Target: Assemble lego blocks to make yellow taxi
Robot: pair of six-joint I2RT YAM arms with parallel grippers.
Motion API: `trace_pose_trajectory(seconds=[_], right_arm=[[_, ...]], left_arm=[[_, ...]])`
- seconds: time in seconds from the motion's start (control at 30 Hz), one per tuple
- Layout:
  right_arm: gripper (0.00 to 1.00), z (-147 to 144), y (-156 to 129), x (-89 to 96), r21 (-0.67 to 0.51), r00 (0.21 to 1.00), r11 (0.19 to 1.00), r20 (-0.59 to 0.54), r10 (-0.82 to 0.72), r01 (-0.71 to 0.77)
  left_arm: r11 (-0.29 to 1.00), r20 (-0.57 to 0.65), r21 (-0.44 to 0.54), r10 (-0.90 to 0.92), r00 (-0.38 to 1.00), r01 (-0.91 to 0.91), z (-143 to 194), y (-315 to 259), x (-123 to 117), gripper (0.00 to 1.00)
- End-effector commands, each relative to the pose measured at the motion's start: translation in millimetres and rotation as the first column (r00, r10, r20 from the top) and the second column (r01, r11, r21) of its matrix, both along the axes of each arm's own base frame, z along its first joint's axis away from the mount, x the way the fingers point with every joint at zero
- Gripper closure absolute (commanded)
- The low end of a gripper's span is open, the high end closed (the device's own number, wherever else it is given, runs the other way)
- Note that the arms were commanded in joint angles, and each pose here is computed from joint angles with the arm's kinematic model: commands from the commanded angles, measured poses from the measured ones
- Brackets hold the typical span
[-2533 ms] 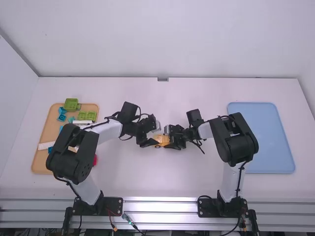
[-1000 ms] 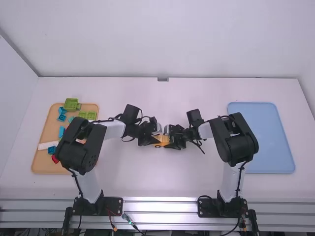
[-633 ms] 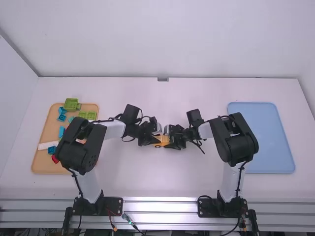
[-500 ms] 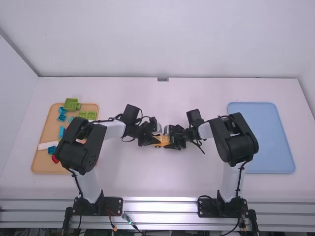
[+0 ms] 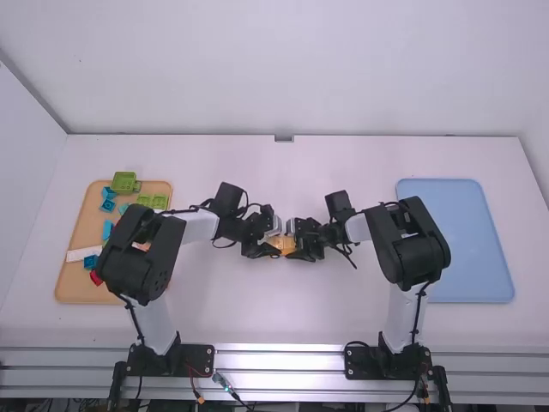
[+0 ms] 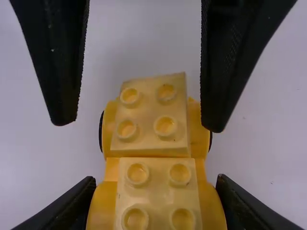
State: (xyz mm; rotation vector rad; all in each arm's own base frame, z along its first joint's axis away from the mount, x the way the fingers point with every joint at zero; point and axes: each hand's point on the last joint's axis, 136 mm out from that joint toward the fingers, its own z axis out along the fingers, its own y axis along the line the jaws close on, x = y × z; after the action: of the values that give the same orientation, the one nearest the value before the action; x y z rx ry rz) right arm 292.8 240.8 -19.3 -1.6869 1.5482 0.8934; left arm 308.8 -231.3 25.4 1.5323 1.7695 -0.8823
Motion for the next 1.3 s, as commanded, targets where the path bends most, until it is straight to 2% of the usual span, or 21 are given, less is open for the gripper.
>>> trace_pose_trajectory(seconds=[0.0,0.07,0.1,0.13,0.43,0.6,0.73,0.83,0.93,0.97,1.0,1.03,1.27], right_arm=[[0.37,-0.7,0.6,1.7,0.008,1.000,1.000,-0.008,0.000,0.000],[0.37,-0.8,0.9,1.5,0.008,1.000,1.000,-0.009,0.000,0.000],[0.37,-0.7,1.1,1.4,0.008,1.000,1.000,-0.008,0.001,-0.001],[0.37,-0.7,0.9,1.7,0.008,1.000,1.000,-0.008,0.000,0.000],[0.37,-0.7,0.7,1.8,0.008,1.000,1.000,-0.008,0.000,0.000],[0.37,-0.7,0.5,1.9,0.008,1.000,1.000,-0.008,-0.001,0.001],[0.37,-0.7,0.7,1.8,0.008,1.000,1.000,-0.008,0.000,0.000],[0.37,-0.8,1.2,1.4,0.007,1.000,1.000,-0.008,0.001,-0.001],[0.37,-0.7,0.9,1.5,0.008,1.000,1.000,-0.008,0.000,0.000],[0.37,-0.7,0.9,1.5,0.008,1.000,1.000,-0.008,0.000,0.000],[0.37,-0.8,0.8,1.5,0.008,1.000,1.000,-0.009,0.000,0.000],[0.37,-0.7,0.9,1.5,0.008,1.000,1.000,-0.008,0.000,0.000],[0.37,-0.9,0.7,1.2,0.007,1.000,1.000,-0.011,0.000,0.000]], left_arm=[[1.000,-0.008,0.023,-0.002,1.000,0.003,-7.8,-0.2,-2.6,0.41],[0.999,-0.004,0.039,0.005,1.000,-0.004,-9.8,1.4,-1.3,0.46],[0.999,-0.003,0.049,0.008,1.000,-0.008,-11.2,2.4,-0.8,0.57],[0.999,-0.002,0.052,0.010,1.000,-0.010,-11.8,2.8,-0.6,0.61],[0.998,0.033,0.063,-0.033,0.999,0.031,-14.0,4.4,-4.2,0.61],[0.998,0.031,0.063,-0.032,0.999,0.030,-14.1,4.3,-4.5,0.71],[0.999,0.010,0.025,-0.021,1.000,0.021,-8.5,-0.7,-4.3,0.72],[1.000,0.007,0.005,-0.026,1.000,0.026,-5.5,-4.2,-5.1,0.69],[1.000,0.004,0.011,-0.024,1.000,0.024,-6.4,-3.7,-5.4,0.41],[1.000,0.004,0.011,-0.024,1.000,0.024,-6.4,-3.7,-5.4,0.41],[1.000,0.006,0.012,-0.022,1.000,0.022,-6.5,-3.3,-4.7,0.34],[1.000,0.009,0.011,-0.023,1.000,0.023,-6.2,-3.6,-4.3,0.30],[1.000,0.014,0.006,-0.008,1.000,0.008,6.2,-0.5,3.8,0.28]])
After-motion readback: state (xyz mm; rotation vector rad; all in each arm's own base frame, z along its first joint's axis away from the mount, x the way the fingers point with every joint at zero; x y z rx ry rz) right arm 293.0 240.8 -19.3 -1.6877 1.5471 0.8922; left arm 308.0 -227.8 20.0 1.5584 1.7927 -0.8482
